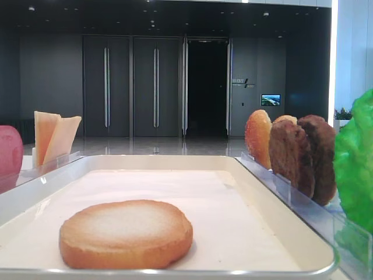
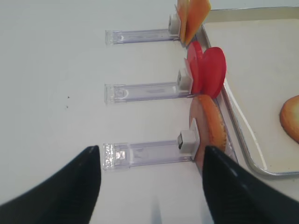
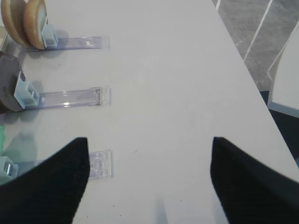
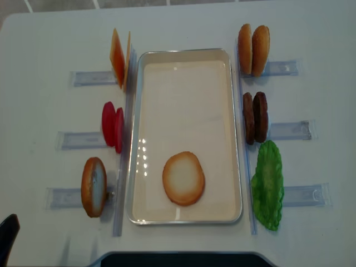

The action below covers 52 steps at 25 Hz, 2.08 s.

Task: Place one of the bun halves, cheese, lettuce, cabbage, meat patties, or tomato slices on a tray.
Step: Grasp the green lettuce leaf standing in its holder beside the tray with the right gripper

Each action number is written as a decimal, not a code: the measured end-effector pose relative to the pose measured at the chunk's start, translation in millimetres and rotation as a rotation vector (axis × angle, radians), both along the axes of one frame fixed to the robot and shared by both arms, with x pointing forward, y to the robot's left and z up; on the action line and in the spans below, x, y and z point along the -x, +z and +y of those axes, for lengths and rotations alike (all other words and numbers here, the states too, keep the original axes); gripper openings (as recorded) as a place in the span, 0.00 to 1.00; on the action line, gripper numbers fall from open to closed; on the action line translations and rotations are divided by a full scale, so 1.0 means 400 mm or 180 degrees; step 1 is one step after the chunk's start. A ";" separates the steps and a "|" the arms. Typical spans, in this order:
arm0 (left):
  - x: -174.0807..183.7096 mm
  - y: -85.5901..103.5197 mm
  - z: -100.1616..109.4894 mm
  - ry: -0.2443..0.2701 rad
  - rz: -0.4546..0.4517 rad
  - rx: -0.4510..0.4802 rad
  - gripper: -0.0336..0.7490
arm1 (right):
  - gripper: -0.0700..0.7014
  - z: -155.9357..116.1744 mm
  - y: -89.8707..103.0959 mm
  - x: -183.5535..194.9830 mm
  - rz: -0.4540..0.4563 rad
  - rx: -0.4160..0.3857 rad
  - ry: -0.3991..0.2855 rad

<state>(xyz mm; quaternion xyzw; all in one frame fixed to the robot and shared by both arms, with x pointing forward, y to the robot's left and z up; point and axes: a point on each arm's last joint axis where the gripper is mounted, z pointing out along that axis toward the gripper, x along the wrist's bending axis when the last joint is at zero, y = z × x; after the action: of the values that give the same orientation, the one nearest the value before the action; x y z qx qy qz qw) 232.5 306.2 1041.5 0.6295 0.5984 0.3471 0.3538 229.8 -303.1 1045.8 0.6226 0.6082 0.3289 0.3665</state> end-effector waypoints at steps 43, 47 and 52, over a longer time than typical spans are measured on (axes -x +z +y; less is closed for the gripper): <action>0.000 0.000 0.000 0.0000 0.0000 0.0000 0.70 | 0.79 0.000 0.000 0.000 0.0000 0.0000 0.0000; 0.000 0.000 0.000 0.0000 0.0000 0.0000 0.70 | 0.79 0.001 0.000 -0.004 0.0037 -0.0008 0.0005; 0.000 0.000 0.000 0.0000 0.0000 0.0000 0.70 | 0.79 0.001 -0.001 -0.068 0.0603 -0.0021 0.0009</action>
<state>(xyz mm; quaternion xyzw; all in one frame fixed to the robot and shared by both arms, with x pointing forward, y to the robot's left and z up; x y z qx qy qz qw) 232.5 306.2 1041.5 0.6295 0.5984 0.3471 0.3538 257.1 -302.8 1045.2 0.6513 0.6399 0.2711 0.3048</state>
